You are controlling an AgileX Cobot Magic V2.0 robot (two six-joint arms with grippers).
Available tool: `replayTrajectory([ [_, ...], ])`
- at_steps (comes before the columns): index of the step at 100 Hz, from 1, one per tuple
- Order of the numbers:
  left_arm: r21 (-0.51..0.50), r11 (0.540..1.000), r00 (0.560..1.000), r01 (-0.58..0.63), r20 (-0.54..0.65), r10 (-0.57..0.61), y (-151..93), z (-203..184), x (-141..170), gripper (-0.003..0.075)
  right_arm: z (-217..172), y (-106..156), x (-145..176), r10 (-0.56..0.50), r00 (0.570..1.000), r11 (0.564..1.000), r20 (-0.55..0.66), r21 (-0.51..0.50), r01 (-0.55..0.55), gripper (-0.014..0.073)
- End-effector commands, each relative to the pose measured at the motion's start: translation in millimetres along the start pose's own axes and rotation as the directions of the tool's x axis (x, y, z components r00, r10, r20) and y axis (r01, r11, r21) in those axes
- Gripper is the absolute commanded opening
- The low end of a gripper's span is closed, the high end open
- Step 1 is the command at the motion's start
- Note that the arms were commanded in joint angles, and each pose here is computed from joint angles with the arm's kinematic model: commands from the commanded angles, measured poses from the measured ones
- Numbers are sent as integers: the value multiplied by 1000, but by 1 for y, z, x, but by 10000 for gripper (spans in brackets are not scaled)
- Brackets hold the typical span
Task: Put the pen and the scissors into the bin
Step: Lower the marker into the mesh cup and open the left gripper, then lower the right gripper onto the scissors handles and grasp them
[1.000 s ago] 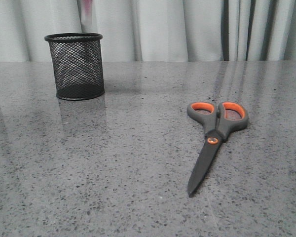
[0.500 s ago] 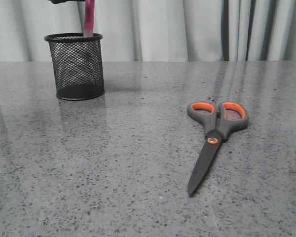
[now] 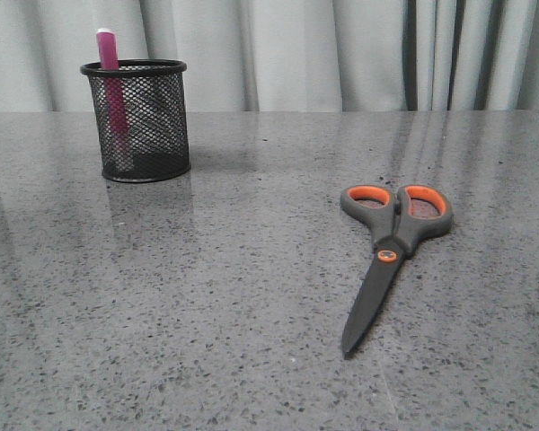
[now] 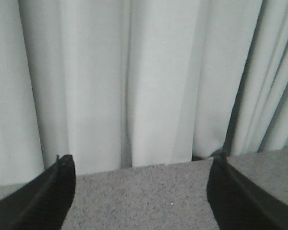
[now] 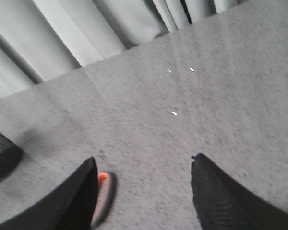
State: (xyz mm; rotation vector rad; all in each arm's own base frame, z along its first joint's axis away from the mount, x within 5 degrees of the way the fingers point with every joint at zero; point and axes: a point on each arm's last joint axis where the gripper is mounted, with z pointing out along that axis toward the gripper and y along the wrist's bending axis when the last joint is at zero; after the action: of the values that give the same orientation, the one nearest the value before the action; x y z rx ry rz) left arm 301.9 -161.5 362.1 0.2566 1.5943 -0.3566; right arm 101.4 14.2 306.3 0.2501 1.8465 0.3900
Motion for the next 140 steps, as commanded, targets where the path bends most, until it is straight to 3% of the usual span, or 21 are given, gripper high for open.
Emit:
replayTrajectory([
  [1, 25, 998, 989, -57, 138, 54, -2, -37, -50, 513, -6, 17, -31, -29, 996, 997, 86, -71, 35, 379],
  [25, 122, 989, 983, -79, 174, 57, -5, -100, -90, 461, 20, 77, -61, -194, 974, 945, -118, -291, 153, 358],
  [37, 128, 988, 975, -84, 217, 55, -4, -119, -101, 461, 49, 104, -49, -289, 902, 923, -319, -341, 175, 358],
  [55, 140, 984, 967, -107, 246, 69, -3, -139, -111, 461, 93, 120, -32, -276, 776, 955, -567, -257, 151, 371],
  [72, 146, 983, 964, -108, 259, 68, -3, -148, -114, 461, 120, 126, -18, -227, 659, 974, -717, -171, 149, 472],
  [87, 159, 981, 966, -111, 248, 69, -4, -151, -114, 461, 141, 125, 6, -151, 547, 987, -823, -93, 133, 479],
  [104, 179, 977, 974, -114, 216, 74, -5, -150, -111, 461, 160, 124, 24, -60, 513, 994, -857, -6, 105, 478],
  [126, 189, 975, 976, -116, 203, 77, -6, -151, -110, 461, 175, 126, 32, 16, 542, 997, -840, 55, 55, 475],
  [140, 191, 975, 977, -113, 200, 74, -6, -151, -110, 461, 182, 122, 45, 39, 483, 992, -875, 92, 86, 475],
])
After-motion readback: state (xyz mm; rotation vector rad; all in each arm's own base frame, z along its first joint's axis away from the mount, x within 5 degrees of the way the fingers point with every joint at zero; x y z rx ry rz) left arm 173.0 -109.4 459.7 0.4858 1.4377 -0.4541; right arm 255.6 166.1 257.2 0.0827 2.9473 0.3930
